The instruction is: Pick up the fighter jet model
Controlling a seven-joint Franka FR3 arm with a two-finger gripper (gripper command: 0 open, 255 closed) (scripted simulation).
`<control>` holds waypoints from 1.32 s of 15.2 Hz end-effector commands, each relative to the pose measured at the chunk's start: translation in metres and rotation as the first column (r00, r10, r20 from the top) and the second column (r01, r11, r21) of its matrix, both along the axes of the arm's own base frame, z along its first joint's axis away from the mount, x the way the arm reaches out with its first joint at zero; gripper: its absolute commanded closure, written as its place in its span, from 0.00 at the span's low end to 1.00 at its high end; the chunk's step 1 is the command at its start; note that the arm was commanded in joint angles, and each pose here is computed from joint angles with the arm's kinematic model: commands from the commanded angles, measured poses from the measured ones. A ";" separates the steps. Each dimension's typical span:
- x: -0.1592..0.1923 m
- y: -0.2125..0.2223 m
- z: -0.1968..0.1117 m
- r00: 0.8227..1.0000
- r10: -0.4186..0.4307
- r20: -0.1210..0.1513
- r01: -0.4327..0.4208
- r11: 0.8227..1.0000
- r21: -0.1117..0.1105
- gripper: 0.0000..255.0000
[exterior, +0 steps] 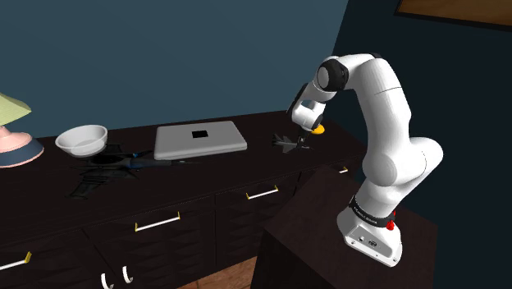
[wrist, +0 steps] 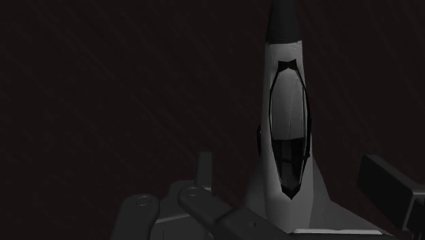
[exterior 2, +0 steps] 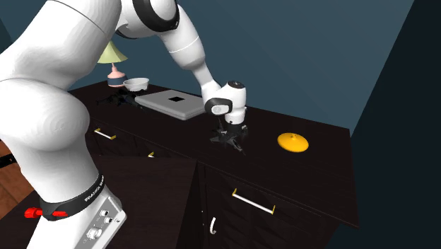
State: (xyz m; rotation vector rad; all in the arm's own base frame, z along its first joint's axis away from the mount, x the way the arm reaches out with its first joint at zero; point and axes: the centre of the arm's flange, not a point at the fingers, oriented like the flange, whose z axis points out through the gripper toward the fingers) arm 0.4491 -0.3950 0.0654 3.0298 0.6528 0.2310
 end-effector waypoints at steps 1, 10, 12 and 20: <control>0.001 0.001 -0.008 1.000 0.000 0.000 0.000 1.000 0.000 0.00; 0.001 0.001 -0.008 1.000 0.000 0.000 0.000 1.000 0.000 1.00; 0.001 0.001 -0.008 1.000 0.000 0.000 0.000 1.000 0.000 1.00; 0.001 0.001 0.034 1.000 0.000 0.000 0.000 1.000 0.000 1.00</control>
